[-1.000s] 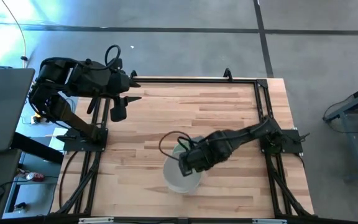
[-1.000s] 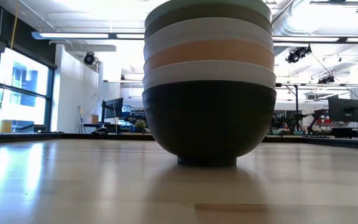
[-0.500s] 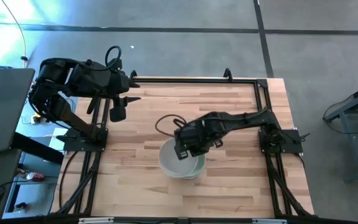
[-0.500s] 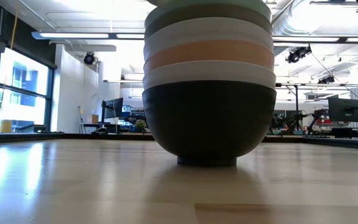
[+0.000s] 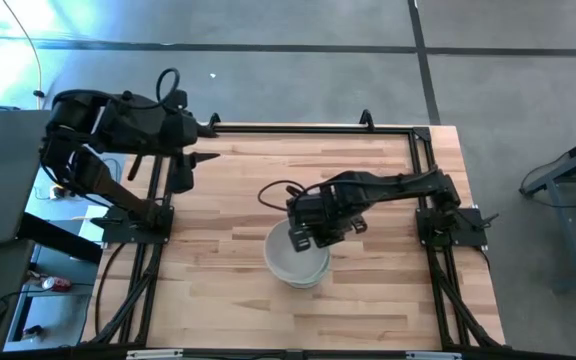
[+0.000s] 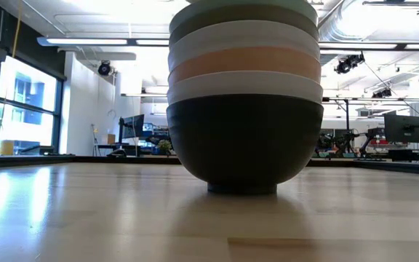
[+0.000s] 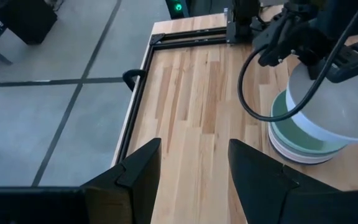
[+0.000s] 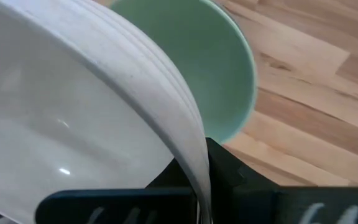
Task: Nest bowls inside each other
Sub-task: Stack the white bowl on top of the blue bowl
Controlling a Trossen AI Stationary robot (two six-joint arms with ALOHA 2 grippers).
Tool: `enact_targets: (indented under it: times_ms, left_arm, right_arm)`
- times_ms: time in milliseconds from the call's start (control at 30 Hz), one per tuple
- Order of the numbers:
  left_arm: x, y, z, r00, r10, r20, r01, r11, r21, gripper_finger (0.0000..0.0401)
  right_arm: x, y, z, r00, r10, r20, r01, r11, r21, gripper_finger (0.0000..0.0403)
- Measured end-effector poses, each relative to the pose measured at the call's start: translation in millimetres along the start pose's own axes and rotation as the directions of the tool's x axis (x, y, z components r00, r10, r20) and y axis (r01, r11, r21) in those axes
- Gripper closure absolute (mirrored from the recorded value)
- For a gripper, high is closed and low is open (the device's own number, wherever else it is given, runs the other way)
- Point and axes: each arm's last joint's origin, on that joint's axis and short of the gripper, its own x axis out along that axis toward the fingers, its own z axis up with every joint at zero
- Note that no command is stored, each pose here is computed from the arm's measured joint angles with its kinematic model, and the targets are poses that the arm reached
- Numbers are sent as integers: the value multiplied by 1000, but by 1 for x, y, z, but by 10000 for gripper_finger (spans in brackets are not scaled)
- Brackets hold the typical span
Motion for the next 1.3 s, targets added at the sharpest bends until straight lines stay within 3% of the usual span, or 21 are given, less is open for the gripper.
enact_targets:
  times_ms: [300,800,1300]
  left_arm:
    - [-12,4,-5,1000,4,29,-4,999,-33,224]
    - [-12,4,-5,1000,4,27,-3,999,-48,224]
    - [-11,4,-5,1000,4,27,-3,998,-55,224]
  right_arm:
    - [12,-17,-1,996,-86,-26,87,995,38,403]
    - [13,-18,2,994,-101,51,100,995,11,403]
    - [19,-15,3,994,-111,19,111,994,12,403]
